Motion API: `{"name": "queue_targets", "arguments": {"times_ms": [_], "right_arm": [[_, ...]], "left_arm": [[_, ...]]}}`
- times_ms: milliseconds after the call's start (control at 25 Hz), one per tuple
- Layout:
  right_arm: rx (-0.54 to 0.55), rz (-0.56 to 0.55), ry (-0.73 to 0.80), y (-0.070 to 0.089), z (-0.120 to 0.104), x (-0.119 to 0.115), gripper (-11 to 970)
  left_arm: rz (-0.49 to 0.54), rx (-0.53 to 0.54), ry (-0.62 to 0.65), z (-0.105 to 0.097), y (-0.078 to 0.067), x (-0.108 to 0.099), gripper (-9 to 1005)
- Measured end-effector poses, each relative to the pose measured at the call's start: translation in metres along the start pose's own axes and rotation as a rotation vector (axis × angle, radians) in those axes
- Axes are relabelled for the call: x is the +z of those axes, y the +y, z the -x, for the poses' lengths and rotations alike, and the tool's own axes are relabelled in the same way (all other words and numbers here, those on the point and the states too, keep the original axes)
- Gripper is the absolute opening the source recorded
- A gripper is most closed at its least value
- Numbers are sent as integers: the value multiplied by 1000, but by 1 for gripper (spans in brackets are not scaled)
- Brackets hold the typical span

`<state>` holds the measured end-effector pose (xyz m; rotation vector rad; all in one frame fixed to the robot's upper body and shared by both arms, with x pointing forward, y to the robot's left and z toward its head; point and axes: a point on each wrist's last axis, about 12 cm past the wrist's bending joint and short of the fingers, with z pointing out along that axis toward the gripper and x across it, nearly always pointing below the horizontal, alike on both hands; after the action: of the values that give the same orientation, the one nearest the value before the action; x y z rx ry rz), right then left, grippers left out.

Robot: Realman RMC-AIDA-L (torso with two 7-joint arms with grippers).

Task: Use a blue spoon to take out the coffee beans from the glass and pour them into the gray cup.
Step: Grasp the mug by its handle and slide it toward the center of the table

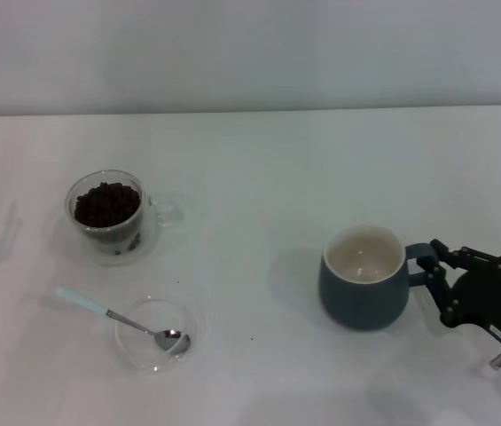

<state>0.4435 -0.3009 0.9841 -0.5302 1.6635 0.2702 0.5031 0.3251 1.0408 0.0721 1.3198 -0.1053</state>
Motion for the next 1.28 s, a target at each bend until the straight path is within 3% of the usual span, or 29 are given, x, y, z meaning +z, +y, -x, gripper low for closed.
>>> {"name": "queue_targets", "arguments": {"times_ms": [520, 1280], "right_arm": [[-3, 149, -22, 32, 13, 28, 166], [-14, 211, -41, 44, 21, 42, 170]], "left_arm": [[2, -2, 1, 0, 0, -2, 714], [0, -5, -1, 0, -2, -1, 713]]}}
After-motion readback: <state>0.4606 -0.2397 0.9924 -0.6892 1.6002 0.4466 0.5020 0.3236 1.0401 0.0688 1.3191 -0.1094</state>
